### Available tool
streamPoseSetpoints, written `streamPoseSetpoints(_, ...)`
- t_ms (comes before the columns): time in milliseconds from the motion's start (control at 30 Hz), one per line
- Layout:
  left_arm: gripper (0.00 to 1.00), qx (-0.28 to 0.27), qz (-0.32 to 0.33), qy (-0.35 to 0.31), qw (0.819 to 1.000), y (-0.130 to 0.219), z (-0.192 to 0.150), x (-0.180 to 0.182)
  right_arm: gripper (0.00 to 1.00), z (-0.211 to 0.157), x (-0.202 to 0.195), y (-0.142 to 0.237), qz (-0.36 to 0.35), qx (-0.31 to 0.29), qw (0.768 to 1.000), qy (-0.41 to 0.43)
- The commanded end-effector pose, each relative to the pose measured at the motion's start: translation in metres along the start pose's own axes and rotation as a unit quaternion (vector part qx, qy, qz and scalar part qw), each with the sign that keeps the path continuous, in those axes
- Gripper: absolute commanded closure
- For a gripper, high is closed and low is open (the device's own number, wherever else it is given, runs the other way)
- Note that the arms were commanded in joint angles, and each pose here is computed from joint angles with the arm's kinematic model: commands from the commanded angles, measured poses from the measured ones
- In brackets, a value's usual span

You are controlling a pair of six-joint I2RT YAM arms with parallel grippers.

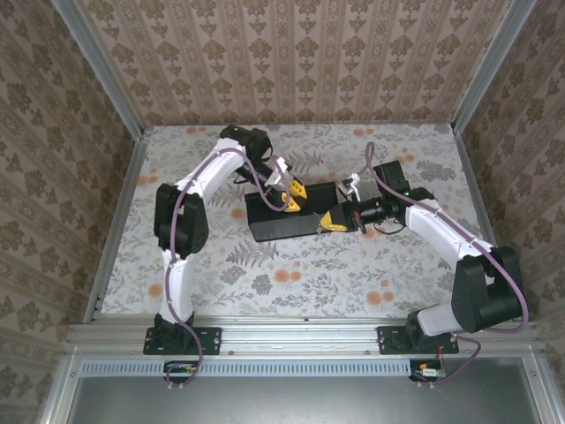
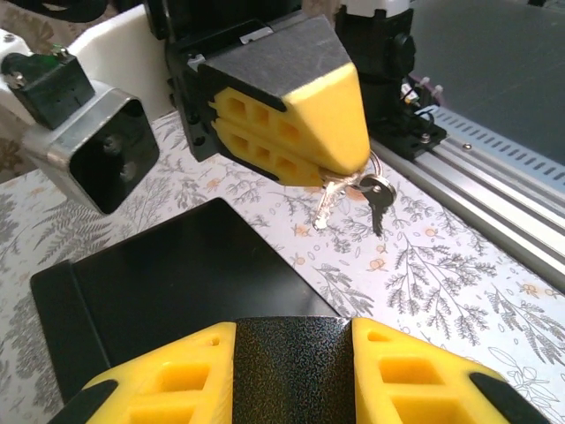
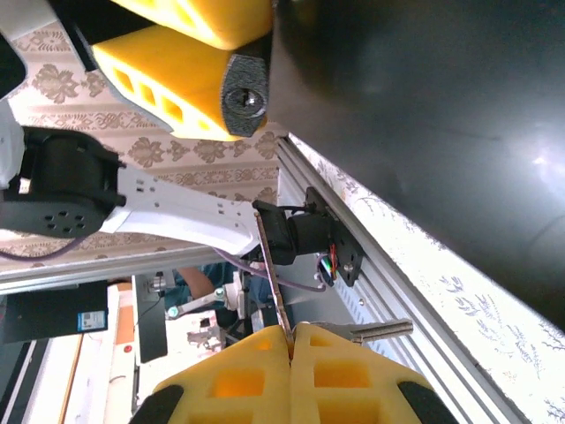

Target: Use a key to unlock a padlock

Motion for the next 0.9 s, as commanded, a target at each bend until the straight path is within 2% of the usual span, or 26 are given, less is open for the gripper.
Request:
streamPoseSetpoints(0, 0.79, -0.061, -0.014, -0.008, 0.998, 0.011, 0.019, -0.018, 1.00, 0.002, 0.016, -0.002, 0.023, 0.013, 0.999, 0.031)
streamPoseSetpoints(500, 0.79, -0.043, -0.031, -0.012, 0.999, 0.003, 0.028, -0.018, 1.00, 0.027, 0.007, -0.014, 0.004, 0.019, 0.999, 0.025)
streamPoseSetpoints(867, 0.79, -0.024, -0.033, -0.013, 0.999, -0.004, 0.030, -0.020, 1.00, 0.027, -0.003, -0.014, -0.007, 0.018, 1.000, 0.010)
Point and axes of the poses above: each hand's point on the last joint's axis, 136 mm out from that joint toward the fingers, its own y axis back along the fingers, its own x axis along the line the jaws close on, z = x × y, the point moved 10 cm from there along y, back along the fingers, and after that the axes turned 15 degrees about y, right-handed, at the moved point
